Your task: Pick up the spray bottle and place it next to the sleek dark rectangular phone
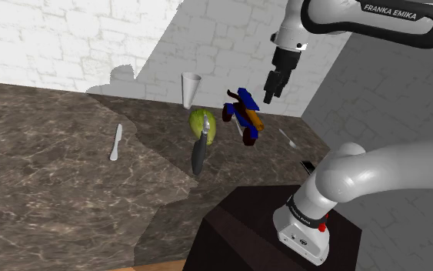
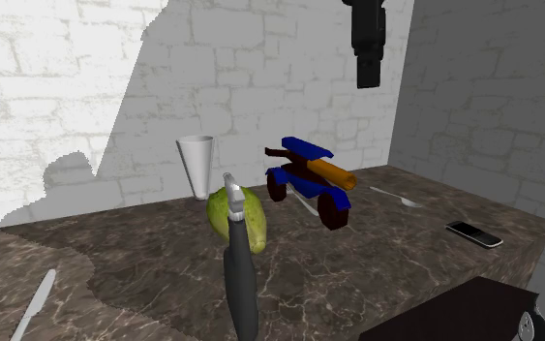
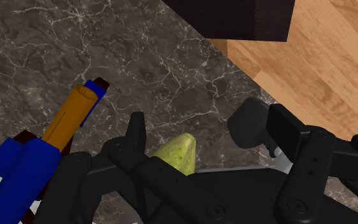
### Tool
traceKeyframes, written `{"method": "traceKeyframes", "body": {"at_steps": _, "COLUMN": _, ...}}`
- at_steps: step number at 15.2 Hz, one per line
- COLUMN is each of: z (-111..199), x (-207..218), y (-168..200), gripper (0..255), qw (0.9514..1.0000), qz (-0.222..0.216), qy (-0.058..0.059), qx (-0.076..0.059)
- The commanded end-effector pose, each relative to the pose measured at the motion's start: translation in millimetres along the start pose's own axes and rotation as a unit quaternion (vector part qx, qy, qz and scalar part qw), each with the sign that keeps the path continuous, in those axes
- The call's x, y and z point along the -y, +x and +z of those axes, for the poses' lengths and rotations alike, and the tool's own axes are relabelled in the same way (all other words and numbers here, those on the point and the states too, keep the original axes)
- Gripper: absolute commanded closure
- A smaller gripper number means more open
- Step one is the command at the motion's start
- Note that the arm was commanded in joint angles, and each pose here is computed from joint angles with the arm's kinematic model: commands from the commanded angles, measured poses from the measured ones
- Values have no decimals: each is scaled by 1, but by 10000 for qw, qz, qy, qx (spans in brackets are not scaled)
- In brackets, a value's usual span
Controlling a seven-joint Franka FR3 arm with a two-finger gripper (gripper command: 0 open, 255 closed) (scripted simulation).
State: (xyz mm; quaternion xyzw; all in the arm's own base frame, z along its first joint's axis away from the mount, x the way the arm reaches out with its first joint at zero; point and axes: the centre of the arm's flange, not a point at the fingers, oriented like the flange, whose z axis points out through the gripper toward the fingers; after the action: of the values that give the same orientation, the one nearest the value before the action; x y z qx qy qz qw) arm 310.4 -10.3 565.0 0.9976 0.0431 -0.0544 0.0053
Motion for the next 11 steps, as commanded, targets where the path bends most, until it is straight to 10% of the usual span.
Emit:
{"method": "traceKeyframes", "body": {"at_steps": 1, "z": 0, "x": 0, "y": 0, "gripper": 0, "qw": 10000, "qz": 0, "qy": 0, "qx": 0}}
{"method": "traceKeyframes", "body": {"at_steps": 11, "z": 83, "x": 47, "y": 107, "gripper": 0, "qw": 9834, "qz": 1478, "qy": 510, "qx": 917}}
